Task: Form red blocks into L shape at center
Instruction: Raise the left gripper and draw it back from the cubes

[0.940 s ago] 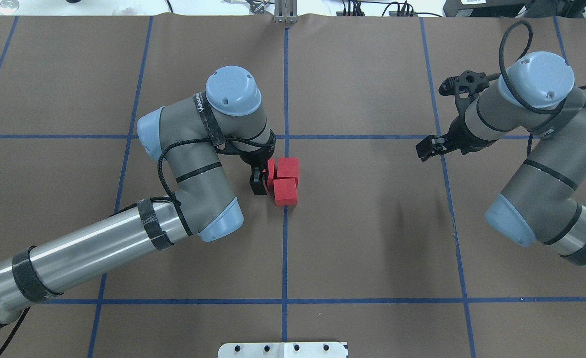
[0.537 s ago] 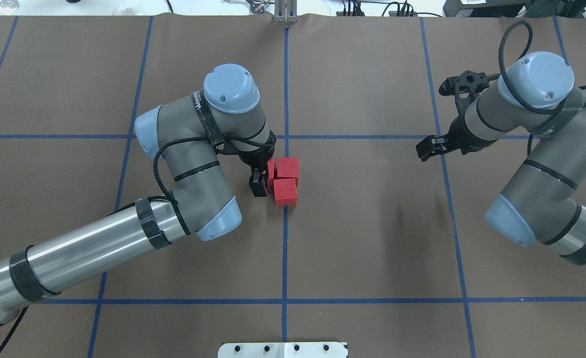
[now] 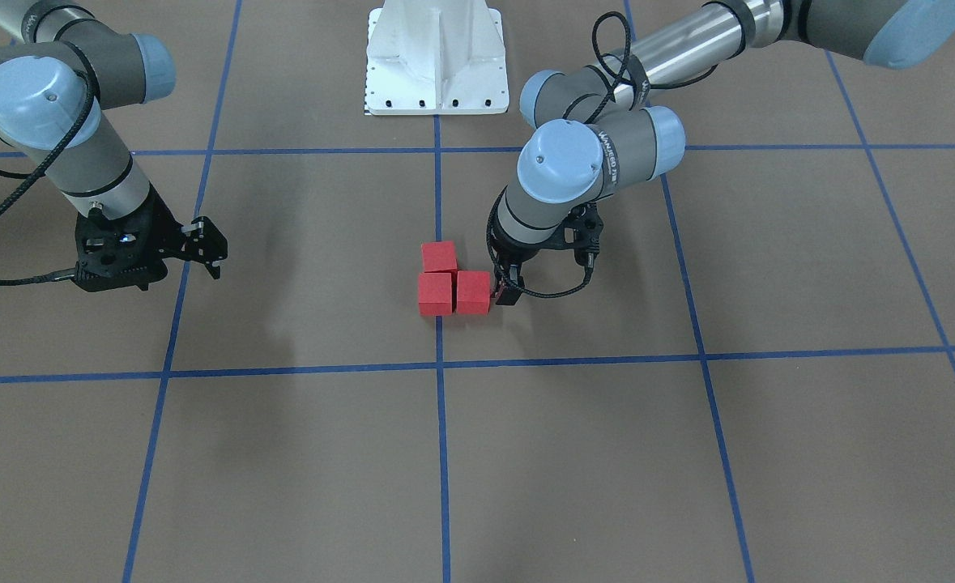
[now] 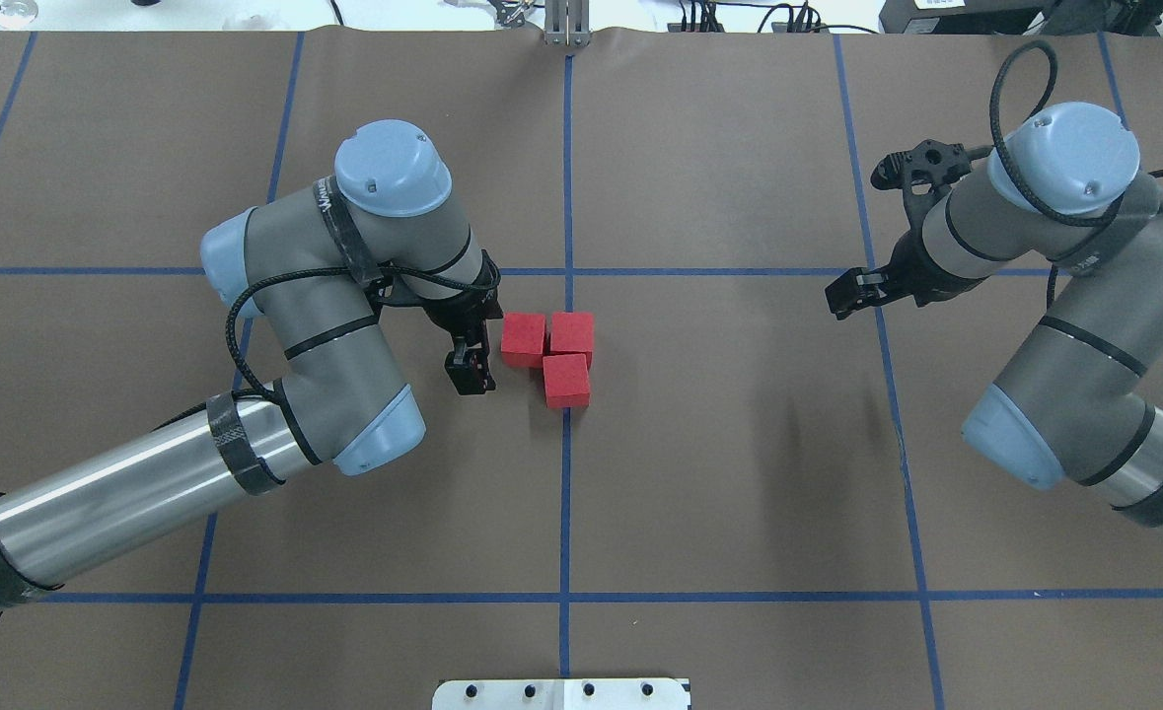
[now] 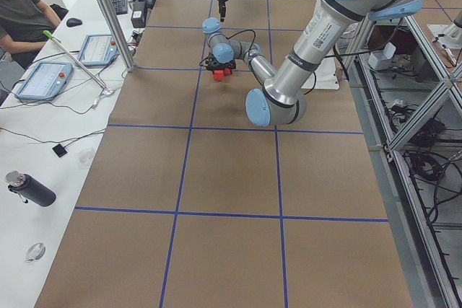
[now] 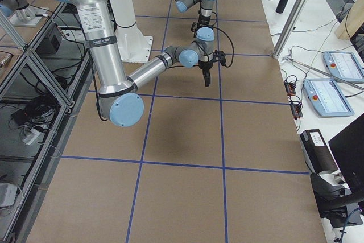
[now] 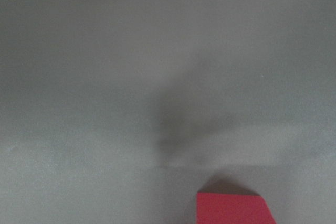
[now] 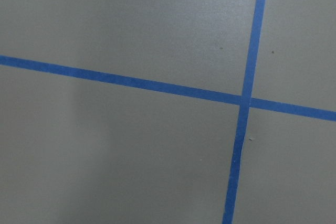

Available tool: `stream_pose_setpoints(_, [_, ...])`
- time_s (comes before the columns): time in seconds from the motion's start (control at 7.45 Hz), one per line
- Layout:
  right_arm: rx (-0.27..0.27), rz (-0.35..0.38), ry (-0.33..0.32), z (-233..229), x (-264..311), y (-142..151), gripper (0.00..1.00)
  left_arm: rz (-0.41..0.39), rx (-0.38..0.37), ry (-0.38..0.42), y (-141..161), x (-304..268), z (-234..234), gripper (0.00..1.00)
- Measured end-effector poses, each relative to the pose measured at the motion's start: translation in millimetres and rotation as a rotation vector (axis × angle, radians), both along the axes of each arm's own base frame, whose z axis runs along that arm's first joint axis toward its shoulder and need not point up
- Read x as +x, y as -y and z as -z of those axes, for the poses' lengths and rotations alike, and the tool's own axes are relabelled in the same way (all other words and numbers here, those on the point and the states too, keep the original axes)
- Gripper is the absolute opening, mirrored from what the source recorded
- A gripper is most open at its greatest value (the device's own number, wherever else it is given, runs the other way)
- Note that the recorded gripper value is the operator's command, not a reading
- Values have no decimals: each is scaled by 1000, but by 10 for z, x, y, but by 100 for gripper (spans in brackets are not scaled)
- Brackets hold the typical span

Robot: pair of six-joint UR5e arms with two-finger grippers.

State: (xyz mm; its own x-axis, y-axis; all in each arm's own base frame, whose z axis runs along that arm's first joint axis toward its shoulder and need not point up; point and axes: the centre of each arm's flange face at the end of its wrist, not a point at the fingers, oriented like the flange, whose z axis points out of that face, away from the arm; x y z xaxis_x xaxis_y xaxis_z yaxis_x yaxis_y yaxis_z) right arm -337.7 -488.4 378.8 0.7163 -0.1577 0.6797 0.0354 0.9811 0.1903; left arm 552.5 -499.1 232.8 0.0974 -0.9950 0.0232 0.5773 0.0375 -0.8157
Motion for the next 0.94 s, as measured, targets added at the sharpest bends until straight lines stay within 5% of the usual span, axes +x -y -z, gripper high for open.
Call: stream_pose_setpoints(0.94, [2, 0, 2, 11, 6, -7, 100, -20, -8, 15, -177, 20, -226, 100])
